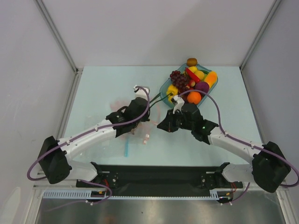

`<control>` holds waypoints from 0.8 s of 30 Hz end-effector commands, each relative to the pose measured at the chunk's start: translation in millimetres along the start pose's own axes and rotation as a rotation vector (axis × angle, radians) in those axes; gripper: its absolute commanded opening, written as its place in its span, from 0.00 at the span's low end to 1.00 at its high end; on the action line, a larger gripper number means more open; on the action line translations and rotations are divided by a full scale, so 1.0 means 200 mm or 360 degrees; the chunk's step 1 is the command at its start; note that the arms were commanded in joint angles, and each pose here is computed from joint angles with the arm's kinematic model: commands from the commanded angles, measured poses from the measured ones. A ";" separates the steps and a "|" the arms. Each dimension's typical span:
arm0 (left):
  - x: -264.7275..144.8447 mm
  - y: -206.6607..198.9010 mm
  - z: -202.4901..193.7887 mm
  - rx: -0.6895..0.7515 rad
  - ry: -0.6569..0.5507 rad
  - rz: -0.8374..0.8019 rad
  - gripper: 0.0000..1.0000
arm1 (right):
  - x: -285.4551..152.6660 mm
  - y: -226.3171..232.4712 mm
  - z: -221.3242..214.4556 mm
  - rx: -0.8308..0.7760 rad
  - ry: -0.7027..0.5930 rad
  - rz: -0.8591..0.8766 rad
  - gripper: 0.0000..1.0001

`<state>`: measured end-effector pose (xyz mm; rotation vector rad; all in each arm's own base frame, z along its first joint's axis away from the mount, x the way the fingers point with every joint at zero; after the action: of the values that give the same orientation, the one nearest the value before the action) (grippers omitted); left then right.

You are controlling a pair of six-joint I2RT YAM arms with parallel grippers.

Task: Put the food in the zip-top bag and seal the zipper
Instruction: Place the fake vegetable in the zipper food storage bag.

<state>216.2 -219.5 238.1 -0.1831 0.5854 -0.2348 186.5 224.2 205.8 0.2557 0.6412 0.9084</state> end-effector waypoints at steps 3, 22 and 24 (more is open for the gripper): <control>-0.02 -0.16 0.03 0.0142 -0.0064 -0.0104 0.00 | 0.01 0.05 0.11 0.0017 -0.0070 0.0142 0.00; 0.02 -0.36 -0.09 0.0436 -0.0097 0.0074 0.00 | -0.05 -0.07 0.13 0.0249 0.0059 0.0227 0.00; 0.03 -0.37 -0.10 0.0458 -0.0081 0.0069 0.00 | -0.04 -0.08 0.13 0.0268 0.0080 0.0238 0.00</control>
<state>194.0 -286.0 223.8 0.1061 0.5336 -0.2631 205.0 206.7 203.1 0.4105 0.7861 0.9575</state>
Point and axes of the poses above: each gripper's point midway between its finger pads, its own x axis out along the fingers, its own y axis along the line the jaws close on, z = x × y, the point moved 10 cm from there along -x, back along the fingers, and after that the axes turned 8 degrees about -x, right-handed, at the moved point
